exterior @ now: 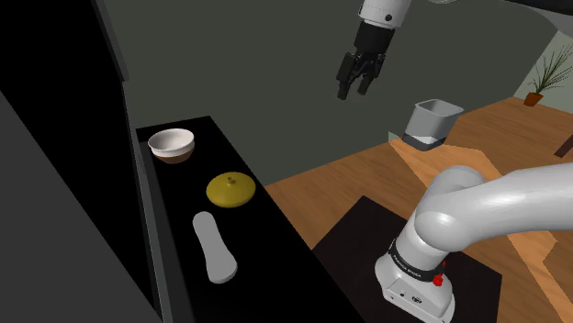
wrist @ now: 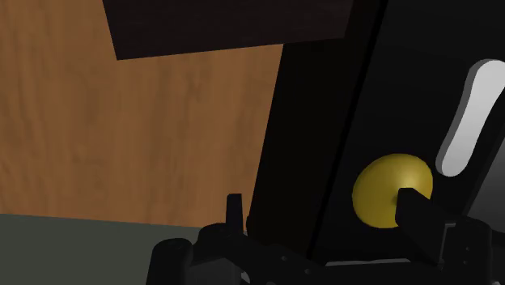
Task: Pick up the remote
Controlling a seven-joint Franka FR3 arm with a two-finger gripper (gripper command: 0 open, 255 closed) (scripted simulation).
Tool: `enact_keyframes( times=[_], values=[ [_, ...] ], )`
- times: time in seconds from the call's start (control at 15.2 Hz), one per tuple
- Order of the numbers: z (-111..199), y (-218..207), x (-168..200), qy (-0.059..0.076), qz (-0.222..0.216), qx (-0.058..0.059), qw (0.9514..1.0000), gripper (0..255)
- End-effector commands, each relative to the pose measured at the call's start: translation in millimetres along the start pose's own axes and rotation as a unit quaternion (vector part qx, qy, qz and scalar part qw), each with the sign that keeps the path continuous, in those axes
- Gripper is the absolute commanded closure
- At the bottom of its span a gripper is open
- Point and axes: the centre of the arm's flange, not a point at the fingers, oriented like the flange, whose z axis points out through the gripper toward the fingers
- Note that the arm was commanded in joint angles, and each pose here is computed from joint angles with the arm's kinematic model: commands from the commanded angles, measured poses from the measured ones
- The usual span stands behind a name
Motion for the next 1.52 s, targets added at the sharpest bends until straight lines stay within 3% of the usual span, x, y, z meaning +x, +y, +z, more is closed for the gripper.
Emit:
enact_keyframes(
  times=[0.0, 1.45],
  values=[
    [0.0, 0.0, 0.0, 0.0, 0.0, 0.0, 1.0, 0],
    [183.8, -229.0, 29.4, -0.029, 0.029, -0.016, 0.999, 0]
  ],
)
